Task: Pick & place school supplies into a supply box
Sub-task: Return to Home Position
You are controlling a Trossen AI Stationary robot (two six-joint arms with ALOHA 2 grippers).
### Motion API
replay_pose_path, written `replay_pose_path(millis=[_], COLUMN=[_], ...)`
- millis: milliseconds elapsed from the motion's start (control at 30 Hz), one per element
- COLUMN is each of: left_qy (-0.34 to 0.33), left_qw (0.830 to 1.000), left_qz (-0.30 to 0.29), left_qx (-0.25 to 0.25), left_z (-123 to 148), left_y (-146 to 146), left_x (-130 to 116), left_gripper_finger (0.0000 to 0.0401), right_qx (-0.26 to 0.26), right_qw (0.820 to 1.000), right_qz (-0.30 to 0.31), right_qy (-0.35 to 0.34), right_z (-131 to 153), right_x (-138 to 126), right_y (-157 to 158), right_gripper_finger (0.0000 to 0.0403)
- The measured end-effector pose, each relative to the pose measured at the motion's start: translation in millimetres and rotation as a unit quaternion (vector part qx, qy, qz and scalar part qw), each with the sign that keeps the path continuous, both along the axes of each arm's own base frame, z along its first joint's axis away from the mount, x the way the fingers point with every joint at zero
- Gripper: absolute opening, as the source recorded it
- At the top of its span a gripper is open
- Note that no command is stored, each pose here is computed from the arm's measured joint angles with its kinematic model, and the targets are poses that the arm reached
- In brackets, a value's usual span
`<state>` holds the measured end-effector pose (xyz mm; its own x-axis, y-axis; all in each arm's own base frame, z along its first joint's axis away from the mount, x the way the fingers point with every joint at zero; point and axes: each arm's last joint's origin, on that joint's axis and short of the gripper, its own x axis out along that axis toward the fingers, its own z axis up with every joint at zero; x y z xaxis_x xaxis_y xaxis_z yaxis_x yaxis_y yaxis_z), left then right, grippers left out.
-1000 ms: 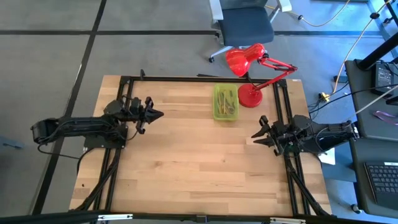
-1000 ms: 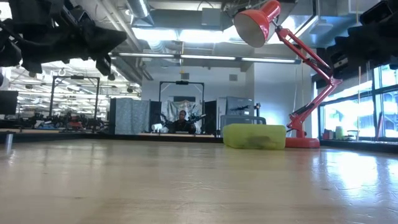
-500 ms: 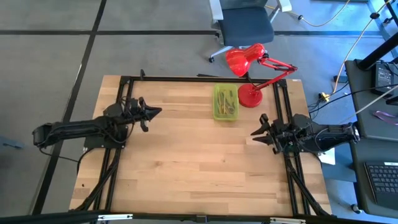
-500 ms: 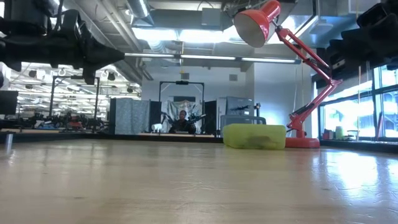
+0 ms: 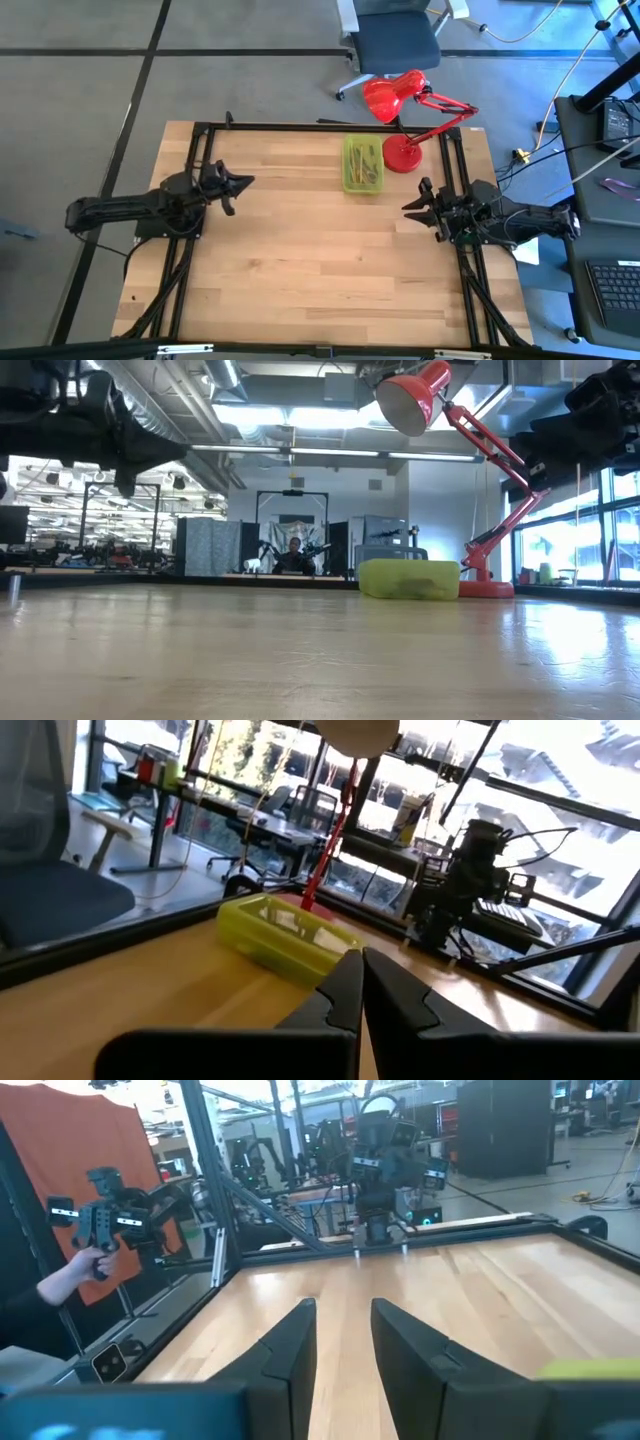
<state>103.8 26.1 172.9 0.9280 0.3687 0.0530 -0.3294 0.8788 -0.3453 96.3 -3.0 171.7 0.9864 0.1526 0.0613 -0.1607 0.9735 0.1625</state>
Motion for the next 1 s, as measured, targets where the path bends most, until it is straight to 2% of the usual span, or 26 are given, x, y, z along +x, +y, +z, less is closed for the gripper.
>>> replay_pose_path(millis=[233,433,667,1000], left_qy=[0.012,0.008,0.005,0.004], left_qw=[1.0,1.0,1.0,1.0], left_qz=[0.025,0.019,-0.011,-0.013], left_qx=[-0.013,0.007,-0.006,-0.007], left_z=[-4.4,-1.7,-2.4,-2.4], left_y=[-4.5,-7.2,-8.8,-8.9], left_x=[-7.4,-8.7,-8.0,-7.9], left_gripper_finger=[0.0008,0.0004,0.0008,0.0007], right_qx=[-0.003,-0.005,-0.003,-0.003], right_qw=[1.0,1.0,1.0,1.0], right_qz=[0.006,0.018,0.017,0.015], right_qy=[-0.002,-0.003,-0.003,-0.003], right_z=[0.4,0.5,0.5,0.5], right_x=[-0.2,-0.3,-0.3,-0.3], right_y=[-0.7,0.0,0.0,-0.1], right_gripper_finger=[0.0104,0.0104,0.0104,0.0104])
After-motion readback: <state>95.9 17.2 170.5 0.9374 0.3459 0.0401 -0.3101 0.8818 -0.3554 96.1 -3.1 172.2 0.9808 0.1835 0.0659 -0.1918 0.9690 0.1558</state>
